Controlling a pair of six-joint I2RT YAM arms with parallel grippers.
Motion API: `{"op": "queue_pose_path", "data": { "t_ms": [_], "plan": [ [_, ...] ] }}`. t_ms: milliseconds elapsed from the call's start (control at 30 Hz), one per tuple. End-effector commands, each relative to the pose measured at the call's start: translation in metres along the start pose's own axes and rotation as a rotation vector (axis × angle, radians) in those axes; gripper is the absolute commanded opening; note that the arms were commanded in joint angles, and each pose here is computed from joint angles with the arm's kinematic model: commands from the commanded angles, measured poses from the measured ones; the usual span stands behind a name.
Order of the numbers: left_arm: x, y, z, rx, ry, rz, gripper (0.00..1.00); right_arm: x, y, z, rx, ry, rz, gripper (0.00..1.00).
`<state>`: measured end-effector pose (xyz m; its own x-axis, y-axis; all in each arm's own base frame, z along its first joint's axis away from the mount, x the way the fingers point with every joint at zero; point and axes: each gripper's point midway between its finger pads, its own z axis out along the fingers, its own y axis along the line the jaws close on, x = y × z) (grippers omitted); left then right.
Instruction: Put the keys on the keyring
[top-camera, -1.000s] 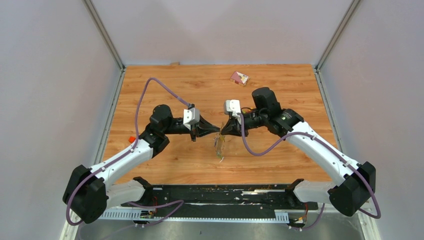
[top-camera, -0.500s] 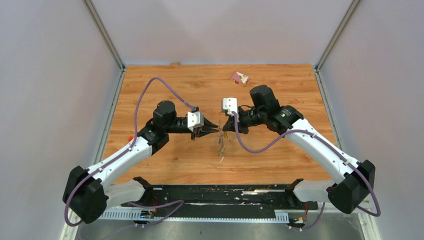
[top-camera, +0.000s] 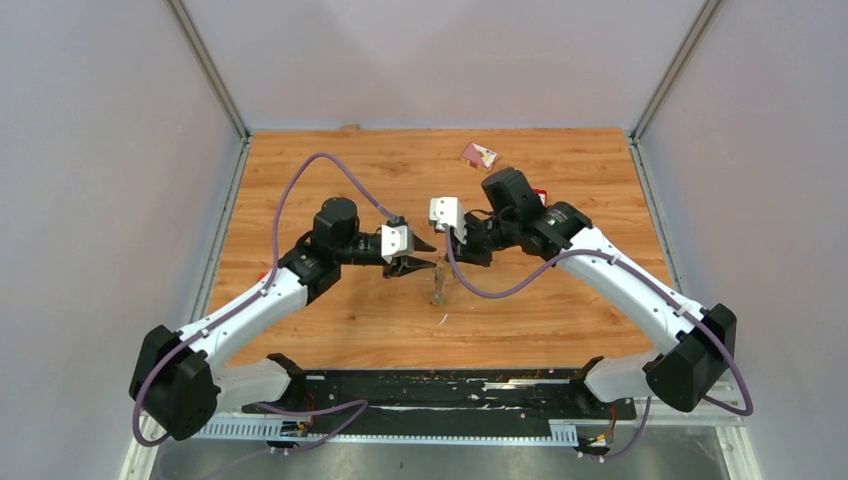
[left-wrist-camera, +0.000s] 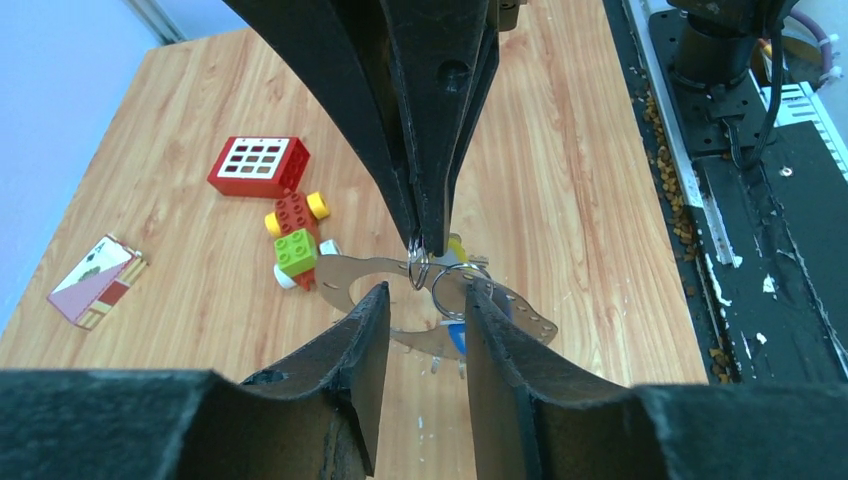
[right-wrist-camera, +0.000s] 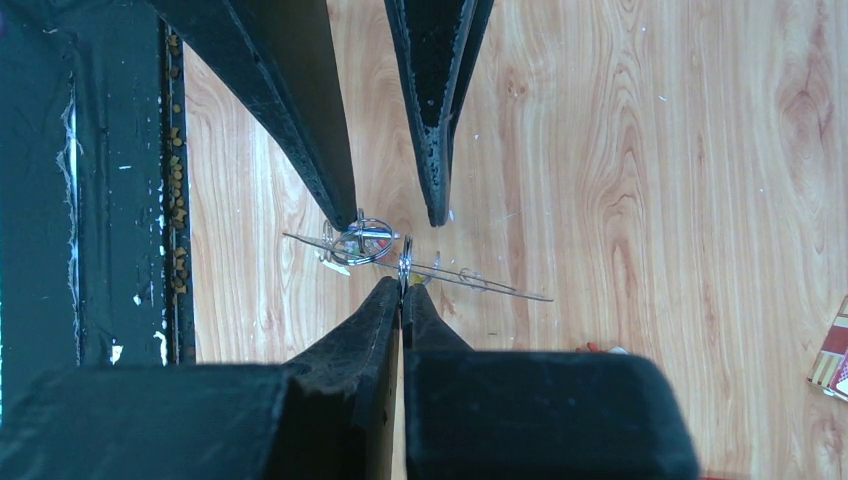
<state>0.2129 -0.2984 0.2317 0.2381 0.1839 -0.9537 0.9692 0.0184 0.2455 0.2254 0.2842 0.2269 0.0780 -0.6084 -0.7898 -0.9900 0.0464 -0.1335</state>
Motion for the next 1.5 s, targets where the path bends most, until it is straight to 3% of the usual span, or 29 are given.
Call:
{"op": "queue_pose_path", "data": {
  "t_ms": [0,300,967,1133,1233,1367,1467],
  "plan": [
    [-0.020,0.011,0.004,-0.010,-0.046,0.054,0.39,-0.022,-0.007,-0.006,0.024,-0.040,-0.046,0.00],
    [-0.023,0.011,0.010,0.003,-0.081,0.026,0.23,-0.022,-0.005,-0.002,0.013,-0.049,-0.040,0.00],
    [-0.014,0.006,0.015,0.025,-0.082,-0.005,0.20,-0.024,-0.003,-0.002,0.014,-0.068,-0.048,0.00],
    [-0.015,0.006,0.016,0.029,-0.084,-0.012,0.11,-0.022,-0.003,0.000,0.010,-0.066,-0.046,0.00],
    [-0.015,0.006,0.017,0.029,-0.085,-0.014,0.01,-0.021,-0.003,0.001,0.009,-0.066,-0.045,0.00],
    [-0.018,0.006,0.015,0.021,-0.096,-0.022,0.00,-0.018,-0.004,0.002,0.015,-0.063,-0.044,0.00],
    [-0.025,0.005,0.011,-0.002,-0.126,-0.013,0.00,-0.015,-0.004,0.001,0.028,-0.059,-0.041,0.10]
  ]
}}
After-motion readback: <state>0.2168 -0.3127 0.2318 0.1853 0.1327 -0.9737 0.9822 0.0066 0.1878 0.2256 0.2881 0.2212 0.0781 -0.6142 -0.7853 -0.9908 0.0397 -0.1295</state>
